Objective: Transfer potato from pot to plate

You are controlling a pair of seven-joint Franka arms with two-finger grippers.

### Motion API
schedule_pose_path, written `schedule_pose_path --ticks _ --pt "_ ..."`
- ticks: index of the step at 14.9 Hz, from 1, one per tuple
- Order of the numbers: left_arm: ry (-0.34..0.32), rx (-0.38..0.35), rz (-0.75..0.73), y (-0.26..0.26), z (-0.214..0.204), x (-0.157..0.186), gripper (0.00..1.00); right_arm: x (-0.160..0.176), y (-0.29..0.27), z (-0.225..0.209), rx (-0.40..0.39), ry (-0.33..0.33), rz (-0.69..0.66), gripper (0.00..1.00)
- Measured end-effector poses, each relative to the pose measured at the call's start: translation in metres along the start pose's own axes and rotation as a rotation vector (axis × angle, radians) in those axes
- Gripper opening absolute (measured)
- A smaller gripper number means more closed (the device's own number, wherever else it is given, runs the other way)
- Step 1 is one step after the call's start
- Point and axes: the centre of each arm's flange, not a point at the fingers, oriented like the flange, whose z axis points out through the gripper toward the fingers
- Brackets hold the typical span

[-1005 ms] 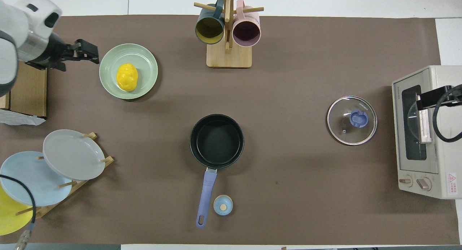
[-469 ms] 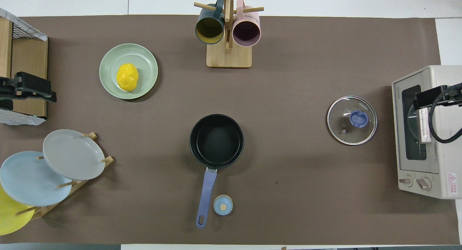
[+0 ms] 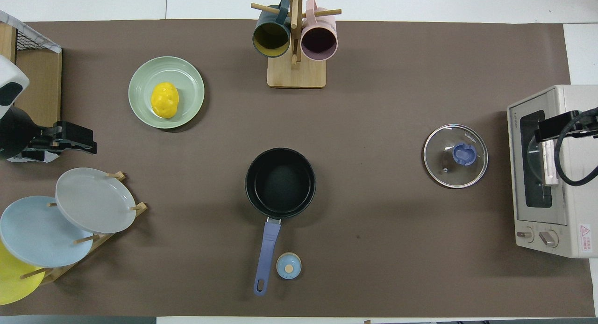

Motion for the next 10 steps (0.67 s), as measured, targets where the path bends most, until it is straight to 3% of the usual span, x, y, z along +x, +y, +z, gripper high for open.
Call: schedule_pose_path --ticks 4,10 --pt "0.016 -0.003 0.003 0.001 -0.023 -0.001 1.00 0.000 0.000 0.000 0.001 0.000 0.000 1.00" --pt "0.012 -0.002 0.005 0.002 -0.024 -0.001 1.00 0.000 0.000 0.000 0.001 0.000 0.000 1.00"
